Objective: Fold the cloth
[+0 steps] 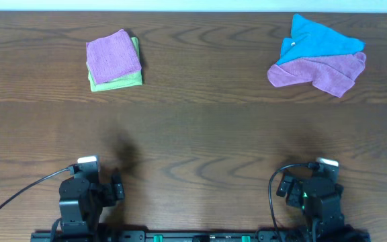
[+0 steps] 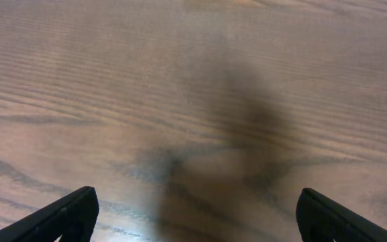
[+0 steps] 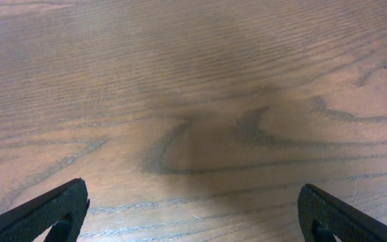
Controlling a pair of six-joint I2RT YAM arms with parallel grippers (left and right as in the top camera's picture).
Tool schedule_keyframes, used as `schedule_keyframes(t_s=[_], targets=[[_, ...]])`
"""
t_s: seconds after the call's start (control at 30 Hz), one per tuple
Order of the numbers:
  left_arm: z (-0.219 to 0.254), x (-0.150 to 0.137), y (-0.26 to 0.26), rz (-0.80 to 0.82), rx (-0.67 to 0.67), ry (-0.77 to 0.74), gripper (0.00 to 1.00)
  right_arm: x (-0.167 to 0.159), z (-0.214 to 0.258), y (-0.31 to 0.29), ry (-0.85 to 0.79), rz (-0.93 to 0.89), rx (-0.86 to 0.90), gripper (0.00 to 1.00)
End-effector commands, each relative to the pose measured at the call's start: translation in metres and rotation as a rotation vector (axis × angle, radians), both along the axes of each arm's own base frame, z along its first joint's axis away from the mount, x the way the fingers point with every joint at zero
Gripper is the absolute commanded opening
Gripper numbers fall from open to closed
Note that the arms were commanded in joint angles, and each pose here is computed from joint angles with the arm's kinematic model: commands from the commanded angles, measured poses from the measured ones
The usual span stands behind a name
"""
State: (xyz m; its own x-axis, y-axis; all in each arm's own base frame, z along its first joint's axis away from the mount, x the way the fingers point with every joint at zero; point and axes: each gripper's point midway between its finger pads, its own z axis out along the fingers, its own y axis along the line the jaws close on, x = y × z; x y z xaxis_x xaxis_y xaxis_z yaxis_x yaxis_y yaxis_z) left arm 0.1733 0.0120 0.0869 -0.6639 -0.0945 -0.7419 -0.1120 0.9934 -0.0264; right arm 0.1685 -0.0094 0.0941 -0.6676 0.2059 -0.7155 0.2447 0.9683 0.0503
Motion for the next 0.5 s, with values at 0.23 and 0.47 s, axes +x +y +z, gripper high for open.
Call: schedule_keyframes(t_s=[0.23,0.47], targets=[[-0.016,-0.020,0.001,-0.012,0.020,0.070,0.95,0.000,0.001,-0.003,-0.006,-0.006,-0.015,0.99],[-0.021,-0.026,0.001,-0.013,0.020,0.095,0.95,0.000,0.001,-0.003,-0.006,-0.006,-0.015,0.99]])
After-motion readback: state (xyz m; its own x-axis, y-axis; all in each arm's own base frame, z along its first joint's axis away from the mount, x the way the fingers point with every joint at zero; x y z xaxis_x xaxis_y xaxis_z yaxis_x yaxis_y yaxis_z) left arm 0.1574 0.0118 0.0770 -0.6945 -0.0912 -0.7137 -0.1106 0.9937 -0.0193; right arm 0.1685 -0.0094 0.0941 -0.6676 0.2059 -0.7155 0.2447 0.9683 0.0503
